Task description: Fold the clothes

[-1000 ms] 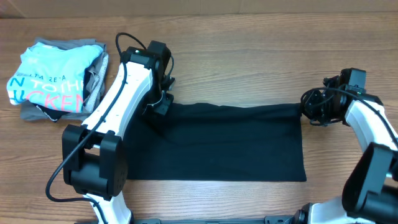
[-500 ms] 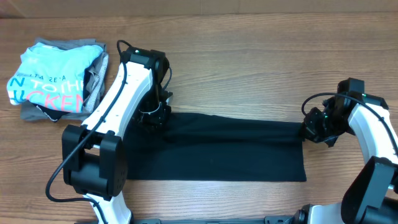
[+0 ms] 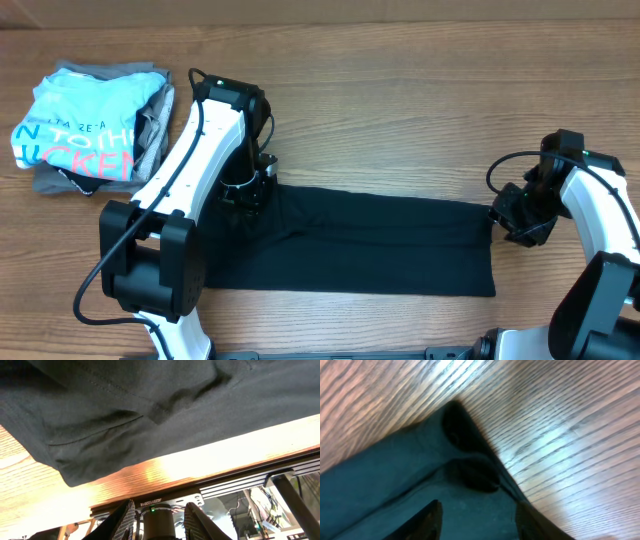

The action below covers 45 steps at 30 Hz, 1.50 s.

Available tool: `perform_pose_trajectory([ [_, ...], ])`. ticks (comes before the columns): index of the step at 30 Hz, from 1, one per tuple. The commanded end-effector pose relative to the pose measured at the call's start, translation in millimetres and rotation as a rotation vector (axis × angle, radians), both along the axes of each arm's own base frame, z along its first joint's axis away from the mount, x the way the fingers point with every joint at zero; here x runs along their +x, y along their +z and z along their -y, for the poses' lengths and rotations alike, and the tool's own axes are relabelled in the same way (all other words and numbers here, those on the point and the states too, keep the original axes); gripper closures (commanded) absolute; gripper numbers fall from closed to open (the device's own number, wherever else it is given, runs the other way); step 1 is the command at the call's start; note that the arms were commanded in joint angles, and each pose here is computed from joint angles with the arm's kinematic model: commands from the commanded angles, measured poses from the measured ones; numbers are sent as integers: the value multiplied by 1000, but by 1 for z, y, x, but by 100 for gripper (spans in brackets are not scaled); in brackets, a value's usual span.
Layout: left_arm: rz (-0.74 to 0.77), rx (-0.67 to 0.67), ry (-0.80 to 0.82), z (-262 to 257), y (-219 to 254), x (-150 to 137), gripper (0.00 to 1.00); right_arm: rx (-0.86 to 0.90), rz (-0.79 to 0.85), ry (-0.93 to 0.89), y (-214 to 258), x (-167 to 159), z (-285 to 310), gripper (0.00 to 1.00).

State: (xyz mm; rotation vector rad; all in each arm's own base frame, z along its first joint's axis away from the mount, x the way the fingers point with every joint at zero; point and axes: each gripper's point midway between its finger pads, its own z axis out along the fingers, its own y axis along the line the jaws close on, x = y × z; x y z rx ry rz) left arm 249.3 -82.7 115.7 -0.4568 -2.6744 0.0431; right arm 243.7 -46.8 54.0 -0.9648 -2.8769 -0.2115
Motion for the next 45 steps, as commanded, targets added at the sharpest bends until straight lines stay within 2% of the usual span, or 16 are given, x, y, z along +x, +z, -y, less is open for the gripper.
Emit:
perform_pose_trajectory([
  [1, 51, 46, 23, -13, 5, 5, 60, -31, 22, -1, 6, 3, 7, 47],
  [4, 129, 38, 51, -19, -2, 25, 51, -21, 25, -2, 6, 4, 5, 46],
  [9, 320, -2, 111, -27, -21, 75, 39, 0, 35, -3, 7, 6, 1, 46],
  [12, 398, -100, 109, -21, -31, 96, 38, 6, 41, -4, 7, 7, 0, 46],
  [14, 425, -146, 108, -19, -36, 103, 38, 9, 43, -4, 7, 7, 0, 46],
  [22, 485, -193, 108, -27, -68, 117, 34, 34, 69, -5, 8, 13, -4, 46],
  [24, 456, -276, 104, -17, -76, 114, 37, 37, 71, -6, 8, 13, -4, 46],
  [28, 398, -335, 114, -8, -90, 109, 46, 36, 71, -6, 8, 14, -4, 46],
  [33, 373, -337, 113, -6, -95, 105, 80, 36, 70, -6, 8, 13, -4, 46],
  [37, 357, -328, 97, -9, -90, 102, 94, 36, 71, -6, 8, 13, -4, 46],
  [42, 343, -267, 131, -31, -64, 106, 96, 37, 70, -6, 8, 13, -4, 46],
  [45, 344, -257, 185, -43, -32, 113, 96, 37, 67, -6, 8, 12, -5, 46],
])
